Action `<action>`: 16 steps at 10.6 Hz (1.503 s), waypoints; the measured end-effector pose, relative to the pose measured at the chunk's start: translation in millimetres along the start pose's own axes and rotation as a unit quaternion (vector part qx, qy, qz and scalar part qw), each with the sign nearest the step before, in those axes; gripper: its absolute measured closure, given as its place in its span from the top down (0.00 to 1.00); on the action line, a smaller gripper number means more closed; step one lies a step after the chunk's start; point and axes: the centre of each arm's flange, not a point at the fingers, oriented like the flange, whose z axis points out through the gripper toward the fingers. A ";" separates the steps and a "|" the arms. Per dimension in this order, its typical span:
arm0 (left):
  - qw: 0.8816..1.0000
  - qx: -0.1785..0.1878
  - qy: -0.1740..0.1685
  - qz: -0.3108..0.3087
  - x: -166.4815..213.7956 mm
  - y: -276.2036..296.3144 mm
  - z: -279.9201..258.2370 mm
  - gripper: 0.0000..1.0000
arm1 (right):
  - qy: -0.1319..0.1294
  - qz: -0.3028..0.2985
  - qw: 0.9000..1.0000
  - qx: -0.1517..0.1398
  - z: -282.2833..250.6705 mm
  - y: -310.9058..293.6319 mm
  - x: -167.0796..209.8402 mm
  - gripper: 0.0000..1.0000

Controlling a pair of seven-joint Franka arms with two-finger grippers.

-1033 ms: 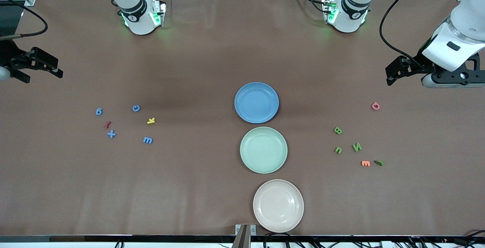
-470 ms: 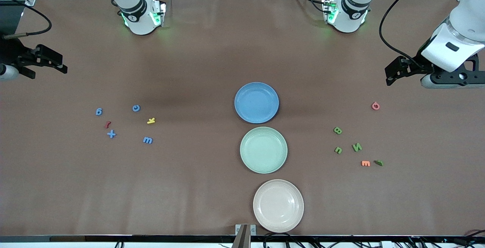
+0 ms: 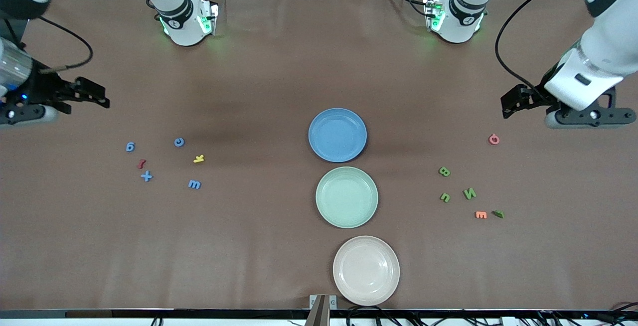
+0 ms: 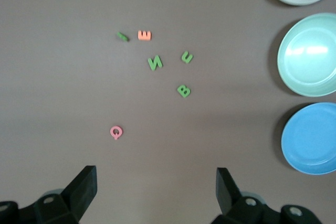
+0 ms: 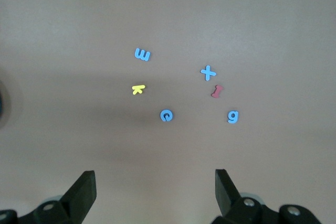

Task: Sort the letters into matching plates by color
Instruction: 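Move the right gripper to the blue letters while the left gripper reaches green letters, then grasp the blue m with the right gripper while the left gripper grasps green I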

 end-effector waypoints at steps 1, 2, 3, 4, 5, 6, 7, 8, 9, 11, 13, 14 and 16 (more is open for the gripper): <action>1.000 0.001 -0.021 0.001 5.0 2.6 22.1 1.00 | 0.008 0.015 1.000 -0.002 21.9 -6.0 5.7 1.00; 0.999 0.002 -0.040 -0.007 13.5 3.2 45.9 1.00 | 0.020 0.023 1.000 -0.005 47.0 -13.4 11.5 1.00; 0.999 0.001 -0.045 -0.023 25.3 1.0 67.5 1.00 | 0.031 0.032 0.999 -0.007 73.6 -17.5 16.2 1.00; 0.998 -0.001 -0.041 -0.050 38.9 -3.9 89.3 1.00 | 0.037 0.053 0.998 -0.009 104.3 -19.1 19.7 1.00; 0.996 -0.002 -0.034 -0.078 53.3 -12.3 112.1 1.00 | 0.044 0.071 0.996 -0.011 138.8 -23.4 23.2 1.00; 0.994 -0.005 -0.027 -0.104 65.8 -25.1 132.5 1.00 | 0.049 0.082 0.995 -0.014 171.6 -31.3 27.1 1.00; 0.991 -0.007 -0.021 -0.135 76.3 -42.3 151.1 1.00 | 0.052 0.085 0.995 -0.017 202.7 -39.6 31.9 1.00; 0.986 -0.011 -0.014 -0.167 85.7 -62.6 169.1 1.00 | 0.057 0.085 0.995 -0.021 229.5 -45.2 38.5 1.00; 0.982 -0.014 -0.006 -0.188 94.1 -81.1 187.9 1.00 | 0.062 0.084 0.994 -0.024 252.3 -48.8 44.9 1.00; 0.971 -0.018 0.019 -0.239 110.6 -110.9 228.3 1.00 | 0.069 0.090 0.993 -0.028 284.9 -50.6 53.1 1.00; 0.963 -0.018 0.023 -0.269 120.9 -125.0 258.7 1.00 | 0.076 0.109 0.991 -0.030 308.1 -58.6 60.8 1.00; 0.961 -0.015 0.018 -0.277 123.6 -131.0 270.6 1.00 | 0.079 0.113 0.990 -0.031 316.5 -64.2 68.2 0.98; 0.953 -0.013 0.007 -0.304 126.8 -131.4 297.0 1.00 | 0.083 0.125 0.988 -0.032 330.4 -71.0 84.7 0.97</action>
